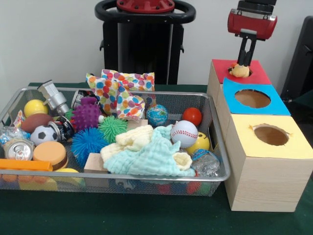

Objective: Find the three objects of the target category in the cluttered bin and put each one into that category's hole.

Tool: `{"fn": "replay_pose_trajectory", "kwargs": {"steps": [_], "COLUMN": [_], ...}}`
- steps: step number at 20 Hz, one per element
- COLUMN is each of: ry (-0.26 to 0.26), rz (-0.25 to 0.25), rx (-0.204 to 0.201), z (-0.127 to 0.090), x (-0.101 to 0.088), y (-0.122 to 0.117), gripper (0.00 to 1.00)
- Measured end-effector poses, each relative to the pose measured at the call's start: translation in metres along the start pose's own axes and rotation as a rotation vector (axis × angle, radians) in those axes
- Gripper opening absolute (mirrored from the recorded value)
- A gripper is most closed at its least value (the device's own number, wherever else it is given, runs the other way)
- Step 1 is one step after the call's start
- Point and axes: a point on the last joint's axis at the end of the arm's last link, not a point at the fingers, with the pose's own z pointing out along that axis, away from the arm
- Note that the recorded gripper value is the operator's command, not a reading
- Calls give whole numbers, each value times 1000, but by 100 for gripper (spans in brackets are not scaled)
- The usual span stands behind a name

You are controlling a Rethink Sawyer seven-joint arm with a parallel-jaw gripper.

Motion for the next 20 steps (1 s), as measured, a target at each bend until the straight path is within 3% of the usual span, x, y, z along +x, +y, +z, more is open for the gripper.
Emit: {"fn": "replay_pose_trajectory", "kwargs": {"steps": [6,7,20], "ry": [0,0,0], "rz": [0,0,0], "rx": [0,0,0], "z": [0,0,0], "x": [0,0,0], "y": [0,0,0], "gripper": [0,100,100]}}
